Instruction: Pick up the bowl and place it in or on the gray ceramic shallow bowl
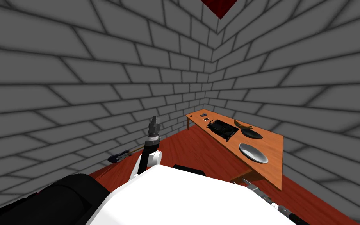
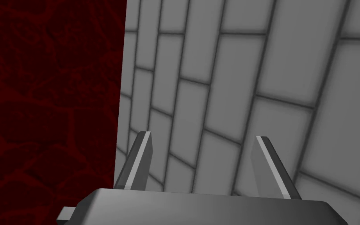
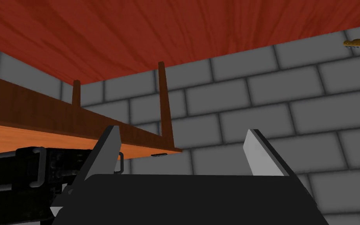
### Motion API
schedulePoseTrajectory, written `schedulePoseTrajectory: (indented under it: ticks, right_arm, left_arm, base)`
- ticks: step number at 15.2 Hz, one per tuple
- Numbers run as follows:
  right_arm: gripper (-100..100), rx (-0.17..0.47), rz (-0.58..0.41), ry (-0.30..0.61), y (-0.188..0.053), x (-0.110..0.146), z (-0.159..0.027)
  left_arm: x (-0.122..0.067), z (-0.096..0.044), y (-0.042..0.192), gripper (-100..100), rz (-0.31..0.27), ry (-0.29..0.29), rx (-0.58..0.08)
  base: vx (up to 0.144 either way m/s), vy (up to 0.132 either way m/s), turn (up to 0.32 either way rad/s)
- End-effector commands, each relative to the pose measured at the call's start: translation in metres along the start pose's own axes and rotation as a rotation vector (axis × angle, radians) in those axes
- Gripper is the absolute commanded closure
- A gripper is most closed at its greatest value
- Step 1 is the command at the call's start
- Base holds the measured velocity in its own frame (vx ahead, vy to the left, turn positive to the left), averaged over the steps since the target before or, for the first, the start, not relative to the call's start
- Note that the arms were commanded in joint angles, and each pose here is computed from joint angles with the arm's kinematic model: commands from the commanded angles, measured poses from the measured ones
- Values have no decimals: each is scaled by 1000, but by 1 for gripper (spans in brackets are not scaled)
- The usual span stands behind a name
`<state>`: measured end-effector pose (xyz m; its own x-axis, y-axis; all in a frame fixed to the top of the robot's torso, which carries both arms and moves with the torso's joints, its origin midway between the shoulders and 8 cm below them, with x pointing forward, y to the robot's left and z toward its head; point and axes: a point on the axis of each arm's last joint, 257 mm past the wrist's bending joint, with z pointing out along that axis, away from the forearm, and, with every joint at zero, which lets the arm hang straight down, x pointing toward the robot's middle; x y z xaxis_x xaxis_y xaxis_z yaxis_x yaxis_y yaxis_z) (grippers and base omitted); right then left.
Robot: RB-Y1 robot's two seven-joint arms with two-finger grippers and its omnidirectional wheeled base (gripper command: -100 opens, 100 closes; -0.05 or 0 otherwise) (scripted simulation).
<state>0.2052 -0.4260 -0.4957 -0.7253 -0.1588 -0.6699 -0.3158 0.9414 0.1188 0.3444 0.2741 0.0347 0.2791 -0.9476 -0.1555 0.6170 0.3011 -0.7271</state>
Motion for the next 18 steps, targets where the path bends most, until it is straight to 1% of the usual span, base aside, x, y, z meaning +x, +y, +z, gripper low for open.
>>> schedulePoseTrajectory:
  ticks: [1,2,3,5,6,7,8,9,10,11,12,13,15,16,17,18]
  right_arm:
    - [-100,40,-68,71,-29,19,-18]
    - [-100,41,-67,73,-30,21,-19]
    - [-100,74,-118,130,-53,35,-34]
    - [-100,78,-126,134,-57,34,-37]
    - [-100,107,-184,183,-80,41,-53]
    - [-100,113,-181,190,-82,44,-55]
    - [-100,142,-227,240,-103,53,-72]
    - [-100,145,-232,243,-106,52,-74]
    - [-100,170,-269,288,-123,61,-89]
    - [-100,174,-277,293,-127,59,-92]
    - [-100,199,-316,339,-145,66,-109]
    - [-100,200,-317,339,-146,65,-109]
    - [-100,241,-379,423,-175,77,-141]
    - [-100,241,-379,423,-175,77,-141]
    - [-100,254,-402,459,-185,84,-154]
    - [-100,262,-430,515,-193,99,-171]
  left_arm:
    - [0,0,0,0,0,0,0]
    - [0,0,0,0,0,0,0]
    - [0,0,0,0,0,0,0]
    - [0,0,0,0,0,0,0]
    - [0,0,0,0,0,0,0]
    - [0,0,0,0,0,0,0]
    - [0,0,0,0,0,0,0]
    - [0,0,0,0,0,0,0]
    - [0,0,0,0,0,0,0]
    - [0,0,0,0,0,0,0]
    - [0,0,0,0,0,0,0]
    - [0,0,0,0,0,0,0]
    - [0,0,0,0,0,0,0]
    - [0,0,0,0,0,0,0]
    - [0,0,0,0,0,0,0]
    - [0,0,0,0,0,0,0]
  base:
    - [37,3,121]
    - [47,3,184]
    - [65,1,253]
    - [64,-10,109]
    - [56,-3,142]
    - [63,-5,169]
    - [75,-11,202]
    - [80,-16,171]
    - [88,-24,210]
    - [77,-32,172]
    - [76,-38,185]
    - [71,-43,157]
    - [70,-55,218]
    - [60,-75,192]
    - [57,-82,146]
    - [105,-132,260]
